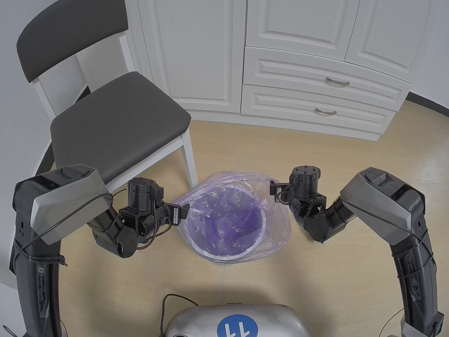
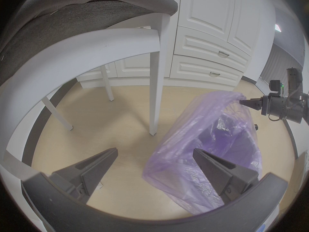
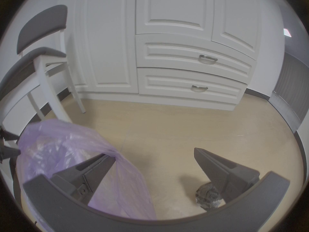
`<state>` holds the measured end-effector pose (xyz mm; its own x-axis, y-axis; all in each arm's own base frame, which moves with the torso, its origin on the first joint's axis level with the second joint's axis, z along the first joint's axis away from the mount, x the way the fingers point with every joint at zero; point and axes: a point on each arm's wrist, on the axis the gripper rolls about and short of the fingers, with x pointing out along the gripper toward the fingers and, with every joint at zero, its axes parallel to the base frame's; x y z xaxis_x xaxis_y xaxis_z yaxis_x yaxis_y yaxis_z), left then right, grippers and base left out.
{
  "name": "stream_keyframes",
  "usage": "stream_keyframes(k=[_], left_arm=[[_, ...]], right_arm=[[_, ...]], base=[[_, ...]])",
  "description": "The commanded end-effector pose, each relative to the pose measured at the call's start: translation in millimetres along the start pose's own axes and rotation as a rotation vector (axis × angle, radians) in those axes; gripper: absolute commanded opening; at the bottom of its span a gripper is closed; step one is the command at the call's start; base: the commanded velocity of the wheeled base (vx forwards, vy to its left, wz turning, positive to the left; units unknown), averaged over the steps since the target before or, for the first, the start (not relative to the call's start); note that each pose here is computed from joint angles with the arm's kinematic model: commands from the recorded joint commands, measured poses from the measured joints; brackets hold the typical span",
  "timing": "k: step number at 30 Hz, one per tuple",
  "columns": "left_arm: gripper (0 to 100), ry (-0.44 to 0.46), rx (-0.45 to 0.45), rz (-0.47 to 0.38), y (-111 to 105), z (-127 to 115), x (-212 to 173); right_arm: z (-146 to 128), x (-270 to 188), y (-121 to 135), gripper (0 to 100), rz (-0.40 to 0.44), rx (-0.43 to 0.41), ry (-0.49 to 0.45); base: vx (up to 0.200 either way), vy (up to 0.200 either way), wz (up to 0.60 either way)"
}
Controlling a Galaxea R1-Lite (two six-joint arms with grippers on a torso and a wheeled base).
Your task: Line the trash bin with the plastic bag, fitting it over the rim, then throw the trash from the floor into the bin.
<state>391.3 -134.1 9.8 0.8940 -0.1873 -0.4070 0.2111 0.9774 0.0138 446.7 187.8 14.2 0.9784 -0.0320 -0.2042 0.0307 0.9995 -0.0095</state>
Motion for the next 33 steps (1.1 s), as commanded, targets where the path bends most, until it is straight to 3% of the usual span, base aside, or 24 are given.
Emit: stream_keyframes(k=[1,8,16,27,33], left_arm=[[100,0.000,-0.007,0.010,3,-3,9],[100,-0.027,-0.044,0.060,6,-1,20],[100,-0.049,-0.066,0.111,14,0,33],[100,-0.093,-0.154,0.118,19,7,47],[100,-0.103,-0.174,0.138,17,1,58]], right_arm=[[-2,14,-6,100,-0.019,0.020,-0.024],[9,15,-2,100,-0.040,0.064,-0.093],[-9,-20,31,100,0.056,0.031,-0.014],[-4,-7,32,100,0.079,0.122,-0.082],[-13,8,24,100,0.062,0.128,-0.086]], base=[[0.000,0.000,0.00],[0.000,0.000,0.00],[0.000,0.000,0.00],[0.000,0.000,0.00],[0.000,0.000,0.00]])
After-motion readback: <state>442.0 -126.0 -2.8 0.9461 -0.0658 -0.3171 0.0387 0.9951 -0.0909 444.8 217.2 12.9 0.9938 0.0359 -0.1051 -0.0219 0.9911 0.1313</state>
